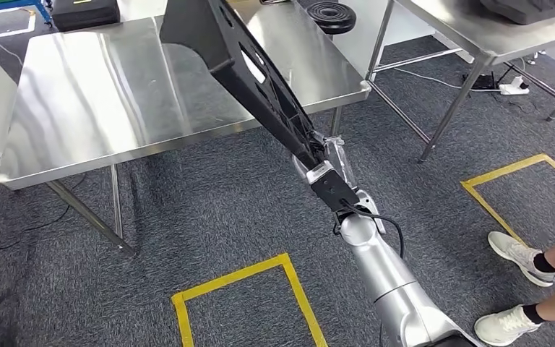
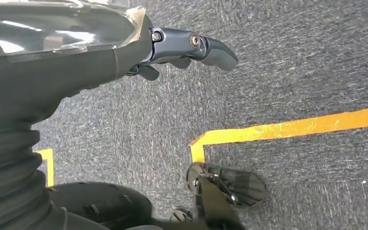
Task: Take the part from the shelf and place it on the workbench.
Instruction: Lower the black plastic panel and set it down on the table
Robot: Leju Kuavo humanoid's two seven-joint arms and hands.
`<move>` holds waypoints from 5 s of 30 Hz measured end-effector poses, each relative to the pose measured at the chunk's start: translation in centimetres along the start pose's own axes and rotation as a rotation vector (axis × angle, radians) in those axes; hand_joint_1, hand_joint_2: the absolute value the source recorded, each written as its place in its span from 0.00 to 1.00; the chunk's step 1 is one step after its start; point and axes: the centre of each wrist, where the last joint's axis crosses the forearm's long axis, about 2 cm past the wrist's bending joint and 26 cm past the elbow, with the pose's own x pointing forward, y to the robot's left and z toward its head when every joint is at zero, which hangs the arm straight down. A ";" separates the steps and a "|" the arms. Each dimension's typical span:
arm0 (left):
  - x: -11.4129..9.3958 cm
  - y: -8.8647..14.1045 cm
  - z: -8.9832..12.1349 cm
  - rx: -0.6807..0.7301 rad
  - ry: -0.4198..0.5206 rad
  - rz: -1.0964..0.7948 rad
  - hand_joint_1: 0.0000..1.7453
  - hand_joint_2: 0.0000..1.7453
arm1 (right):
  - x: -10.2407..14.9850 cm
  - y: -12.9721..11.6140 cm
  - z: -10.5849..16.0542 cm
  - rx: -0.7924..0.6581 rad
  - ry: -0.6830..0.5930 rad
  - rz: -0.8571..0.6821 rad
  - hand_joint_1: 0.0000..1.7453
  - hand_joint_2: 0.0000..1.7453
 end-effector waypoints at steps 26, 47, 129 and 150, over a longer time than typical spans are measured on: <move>0.3 0.1 -0.2 0.009 0.014 0.014 0.00 1.00 | 0.3 0.5 -0.7 0.058 -0.015 -0.012 1.00 1.00; 0.5 0.2 -0.3 0.008 0.010 0.008 0.00 1.00 | 0.2 0.4 -0.8 0.055 -0.019 -0.015 1.00 1.00; -0.8 0.8 -0.1 -0.002 0.021 -0.018 0.00 1.00 | -1.2 0.8 1.3 0.036 0.022 -0.033 1.00 1.00; -0.8 0.7 -0.1 -0.011 0.007 -0.014 0.00 1.00 | -1.1 0.9 1.4 0.037 0.020 -0.036 1.00 1.00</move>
